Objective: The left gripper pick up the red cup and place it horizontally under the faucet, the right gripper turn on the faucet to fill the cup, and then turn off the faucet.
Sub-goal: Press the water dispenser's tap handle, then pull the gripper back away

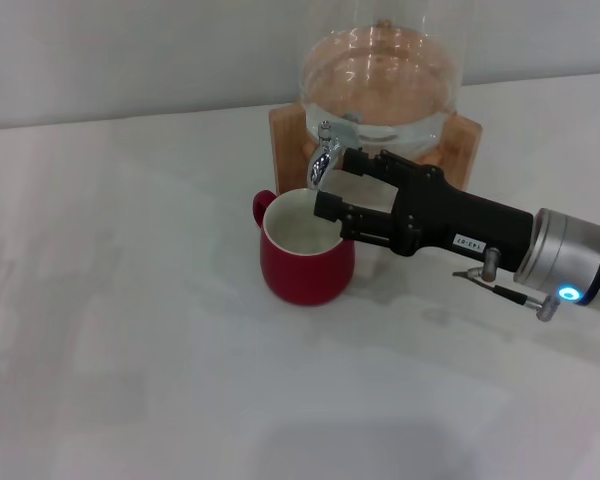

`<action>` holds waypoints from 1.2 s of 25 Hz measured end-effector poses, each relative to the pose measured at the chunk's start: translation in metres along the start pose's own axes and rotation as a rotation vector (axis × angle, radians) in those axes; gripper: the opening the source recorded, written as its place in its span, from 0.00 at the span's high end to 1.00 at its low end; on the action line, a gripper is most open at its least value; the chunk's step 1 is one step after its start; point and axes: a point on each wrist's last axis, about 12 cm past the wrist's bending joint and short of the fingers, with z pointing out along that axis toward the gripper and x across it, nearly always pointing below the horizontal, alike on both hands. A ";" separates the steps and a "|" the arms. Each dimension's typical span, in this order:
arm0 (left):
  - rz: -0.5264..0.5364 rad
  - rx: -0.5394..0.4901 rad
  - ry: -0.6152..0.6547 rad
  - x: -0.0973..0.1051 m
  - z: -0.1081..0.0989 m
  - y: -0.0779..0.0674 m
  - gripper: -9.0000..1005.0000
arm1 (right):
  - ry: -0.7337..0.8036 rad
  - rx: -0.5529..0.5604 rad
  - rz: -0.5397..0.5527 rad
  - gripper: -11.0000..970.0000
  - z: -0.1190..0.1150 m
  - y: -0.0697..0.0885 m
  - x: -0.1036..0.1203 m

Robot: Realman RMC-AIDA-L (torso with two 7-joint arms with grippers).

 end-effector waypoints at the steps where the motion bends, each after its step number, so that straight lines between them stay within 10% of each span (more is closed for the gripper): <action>1: 0.000 0.000 0.000 0.000 0.000 0.000 0.12 | -0.001 0.002 0.000 0.10 0.000 0.000 0.000; 30: 0.000 0.000 0.000 0.000 0.000 0.000 0.12 | -0.016 0.026 0.004 0.10 -0.001 -0.003 -0.002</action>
